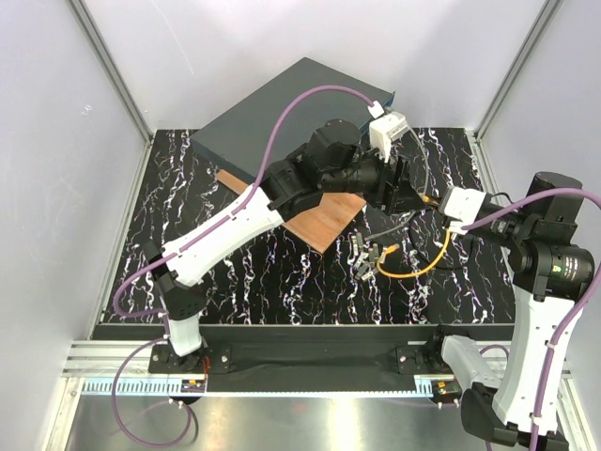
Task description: Insert the plug into the switch port
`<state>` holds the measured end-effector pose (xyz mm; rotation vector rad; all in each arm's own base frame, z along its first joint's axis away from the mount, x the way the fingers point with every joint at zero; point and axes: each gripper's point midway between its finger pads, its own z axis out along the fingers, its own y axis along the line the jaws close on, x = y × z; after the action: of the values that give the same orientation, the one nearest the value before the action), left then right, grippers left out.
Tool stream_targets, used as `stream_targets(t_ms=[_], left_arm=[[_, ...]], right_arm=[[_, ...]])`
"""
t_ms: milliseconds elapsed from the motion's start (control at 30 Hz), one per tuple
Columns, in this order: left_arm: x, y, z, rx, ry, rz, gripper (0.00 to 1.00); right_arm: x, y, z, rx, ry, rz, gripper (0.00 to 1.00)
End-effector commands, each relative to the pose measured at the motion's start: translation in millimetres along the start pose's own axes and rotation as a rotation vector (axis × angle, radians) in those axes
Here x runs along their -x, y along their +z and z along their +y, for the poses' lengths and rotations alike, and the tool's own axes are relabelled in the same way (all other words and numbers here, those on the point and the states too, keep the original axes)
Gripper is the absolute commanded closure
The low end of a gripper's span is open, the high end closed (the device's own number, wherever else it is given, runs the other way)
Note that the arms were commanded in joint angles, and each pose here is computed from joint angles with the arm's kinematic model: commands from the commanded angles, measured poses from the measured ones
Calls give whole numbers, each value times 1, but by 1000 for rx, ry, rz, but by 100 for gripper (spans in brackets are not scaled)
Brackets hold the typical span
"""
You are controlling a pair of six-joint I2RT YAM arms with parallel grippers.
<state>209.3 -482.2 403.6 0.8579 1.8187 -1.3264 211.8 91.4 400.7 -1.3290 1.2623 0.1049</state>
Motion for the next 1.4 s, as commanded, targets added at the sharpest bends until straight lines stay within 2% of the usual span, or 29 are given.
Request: stream_targets(t_ms=[0,233,333,367,433,567,600,700,733,767,800,833,900,967,1000,1067,1200,1267,1367], left_arm=[[19,1,-22,-75,1,-61,36],[18,5,-23,-84,-11,-61,37],[17,6,-20,-73,-21,-58,42],[16,8,-20,-76,-21,-55,49],[14,9,-21,-84,-26,-49,53],[10,12,-20,-88,-44,-39,71],[9,12,-20,-90,-43,-36,81],[10,10,-21,-97,-28,-37,100],[10,8,-23,-106,-18,-33,100],[8,5,-24,-110,-5,-28,100],[8,1,-24,-123,9,-27,100],[6,-3,-27,-149,22,-12,100],[1,-15,-23,-177,65,-6,100],[13,-38,-34,-232,156,-73,100],[-3,-37,-19,-215,160,-50,100],[1,-55,-29,-251,301,-92,100],[-16,-75,-38,-310,457,-92,100],[-14,-90,-49,-348,575,-131,100],[-19,-100,-57,-383,673,-164,100]], right_arm=[[1,0,6,21,-36,-1,100],[-3,0,11,37,-54,11,100],[-1,0,15,50,-68,5,100],[-1,0,16,52,-71,4,100],[0,-1,17,49,-78,0,100],[2,-1,15,39,-80,-10,100],[3,-1,15,35,-78,-11,100],[4,-1,11,17,-60,-13,100],[3,0,10,12,-50,-11,99],[3,0,6,-5,-7,-10,92],[3,0,6,-9,14,-9,54],[1,1,6,-8,36,-3,39],[-3,2,8,-7,120,11,16],[-2,3,6,6,202,20,11],[-2,2,11,33,258,28,9],[3,3,13,71,316,20,9],[20,0,47,233,489,-36,13],[28,0,54,281,537,-79,10],[30,0,63,318,641,-77,7]])
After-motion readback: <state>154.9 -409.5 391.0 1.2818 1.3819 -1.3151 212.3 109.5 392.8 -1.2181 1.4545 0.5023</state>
